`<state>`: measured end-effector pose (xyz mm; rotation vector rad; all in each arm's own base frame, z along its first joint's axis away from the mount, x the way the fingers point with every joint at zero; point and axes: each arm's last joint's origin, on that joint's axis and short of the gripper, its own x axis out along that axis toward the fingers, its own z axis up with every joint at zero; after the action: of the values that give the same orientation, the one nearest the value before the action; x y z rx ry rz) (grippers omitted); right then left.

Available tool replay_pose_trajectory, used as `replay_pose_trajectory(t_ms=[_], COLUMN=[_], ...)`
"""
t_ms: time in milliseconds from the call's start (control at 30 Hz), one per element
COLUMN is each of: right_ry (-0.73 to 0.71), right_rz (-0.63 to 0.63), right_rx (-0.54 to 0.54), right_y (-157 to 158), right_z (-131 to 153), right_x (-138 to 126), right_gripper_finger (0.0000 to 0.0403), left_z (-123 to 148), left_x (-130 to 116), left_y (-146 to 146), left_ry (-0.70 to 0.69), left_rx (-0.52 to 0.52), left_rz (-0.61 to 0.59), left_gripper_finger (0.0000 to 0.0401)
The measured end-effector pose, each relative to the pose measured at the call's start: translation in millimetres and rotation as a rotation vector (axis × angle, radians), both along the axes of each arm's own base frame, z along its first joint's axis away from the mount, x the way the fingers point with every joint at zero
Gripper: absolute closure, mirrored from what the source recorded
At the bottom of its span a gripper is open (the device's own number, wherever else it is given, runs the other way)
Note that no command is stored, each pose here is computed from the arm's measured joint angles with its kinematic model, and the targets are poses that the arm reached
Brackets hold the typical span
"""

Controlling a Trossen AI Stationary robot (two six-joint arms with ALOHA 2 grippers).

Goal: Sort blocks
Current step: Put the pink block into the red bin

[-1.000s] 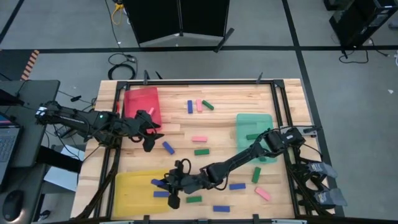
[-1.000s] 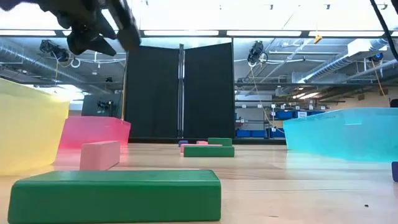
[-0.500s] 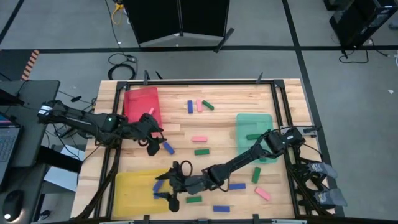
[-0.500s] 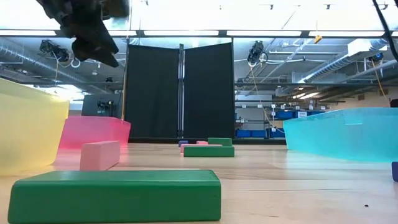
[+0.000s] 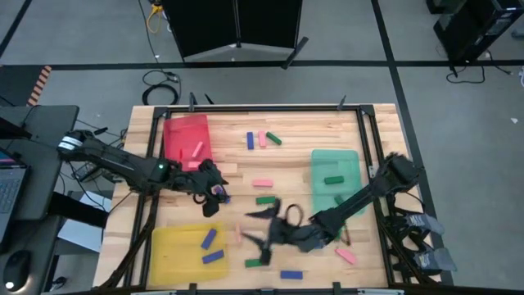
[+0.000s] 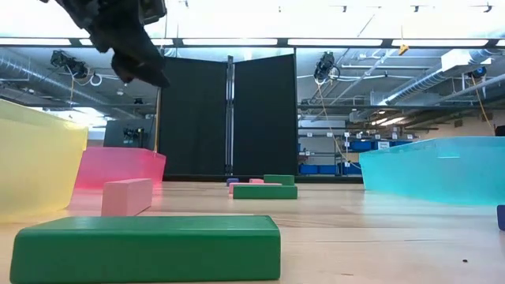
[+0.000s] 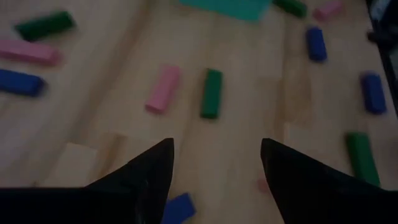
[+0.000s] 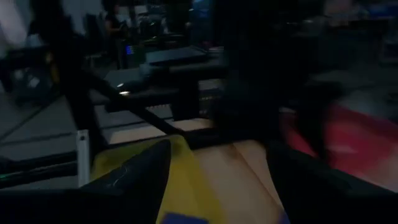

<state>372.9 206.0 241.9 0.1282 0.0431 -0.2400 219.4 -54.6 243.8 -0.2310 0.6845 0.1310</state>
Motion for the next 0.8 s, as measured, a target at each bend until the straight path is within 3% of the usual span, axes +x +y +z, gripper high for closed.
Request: replay_pose_trajectory(t_ms=[167, 333, 600, 800], right_ry=[-0.061, -0.097, -0.099, -0.096], right_rz=[-0.060, -0.113, -0.146, -0.153], right_rx=[0.102, 0.137, 0.106, 0.059], right_y=[-24, -36, -41, -39], right_z=[-14, -19, -14, -9], right_x=[-51, -85, -104, -108], right_gripper_finger=[0.0129, 0.0133, 0.0134, 0.0135], left_z=[-16, -14, -10, -32], left_x=[18, 40, 85, 109], left_y=[-13, -36, -80, -103], left_ry=[0.054, 0.159, 0.339, 0.483], left_rx=[0.044, 0.146, 0.322, 0.412], left_rz=[-0.210, -0.379, -0.622, -0.759], left_gripper_finger=[0.0153, 0.0153, 0.0150, 0.0150])
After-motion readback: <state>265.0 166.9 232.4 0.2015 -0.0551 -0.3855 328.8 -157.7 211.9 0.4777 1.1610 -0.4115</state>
